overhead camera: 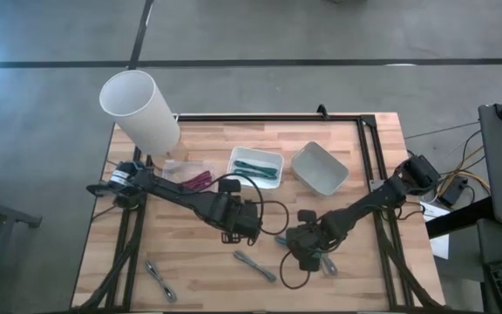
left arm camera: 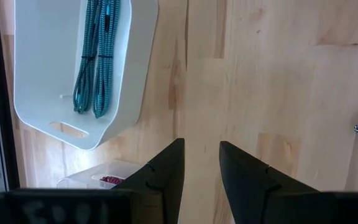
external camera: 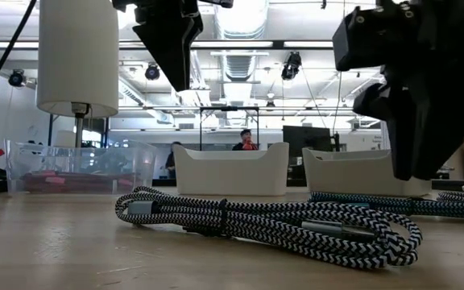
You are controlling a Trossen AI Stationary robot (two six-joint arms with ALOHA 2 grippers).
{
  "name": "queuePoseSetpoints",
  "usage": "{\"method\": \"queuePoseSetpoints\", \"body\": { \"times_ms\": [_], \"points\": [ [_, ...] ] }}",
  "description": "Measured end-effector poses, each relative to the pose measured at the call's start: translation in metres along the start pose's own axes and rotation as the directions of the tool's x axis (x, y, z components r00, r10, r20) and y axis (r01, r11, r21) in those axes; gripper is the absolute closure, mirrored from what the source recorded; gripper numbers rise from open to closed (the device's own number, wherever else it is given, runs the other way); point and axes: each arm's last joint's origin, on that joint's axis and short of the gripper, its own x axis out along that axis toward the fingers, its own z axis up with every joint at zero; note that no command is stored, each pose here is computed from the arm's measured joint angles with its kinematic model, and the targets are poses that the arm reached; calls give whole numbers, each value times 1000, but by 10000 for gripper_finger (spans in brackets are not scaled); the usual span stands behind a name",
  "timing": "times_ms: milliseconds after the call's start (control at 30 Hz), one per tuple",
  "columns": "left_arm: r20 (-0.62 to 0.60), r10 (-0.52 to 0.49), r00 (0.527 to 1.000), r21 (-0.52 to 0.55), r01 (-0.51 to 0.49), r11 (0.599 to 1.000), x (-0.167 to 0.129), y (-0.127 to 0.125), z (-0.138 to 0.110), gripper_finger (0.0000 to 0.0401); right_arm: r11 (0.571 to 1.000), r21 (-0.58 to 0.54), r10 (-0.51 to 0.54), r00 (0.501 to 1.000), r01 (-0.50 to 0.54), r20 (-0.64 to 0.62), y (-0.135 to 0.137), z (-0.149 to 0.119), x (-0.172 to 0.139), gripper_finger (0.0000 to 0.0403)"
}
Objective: Pick & Place USB Port
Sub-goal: Put the blue patterned charger cable into the white bin
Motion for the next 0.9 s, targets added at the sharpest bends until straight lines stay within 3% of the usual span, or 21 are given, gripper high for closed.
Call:
{"method": "queuePoseSetpoints", "body": {
  "times_ms": [133, 433, 567, 800, 900],
  "points": [
    [7, -2, 1000, -3, 2, 1000, 0, 0, 1, 282, 996, 91, 13, 1000, -13, 7, 1, -1, 8, 261],
    [21, -7, 1000, -5, 7, 1000, 0, -2, 2, 281, 991, 104, -82, 996, 84, -24, -1, -5, 29, 250],
    [22, -9, 1000, 18, 8, 1000, -2, -4, 1, 281, 991, 108, -74, 997, 77, -24, 0, -5, 28, 281],
    [20, -9, 1000, 50, 8, 999, -3, -7, -1, 281, 996, 83, -40, 998, 44, -53, -4, -3, 28, 376],
    [7, -5, 1000, 61, 5, 998, -4, -8, -3, 281, 998, 58, -32, 998, 34, -47, -5, -1, 25, 382]
  ]
}}
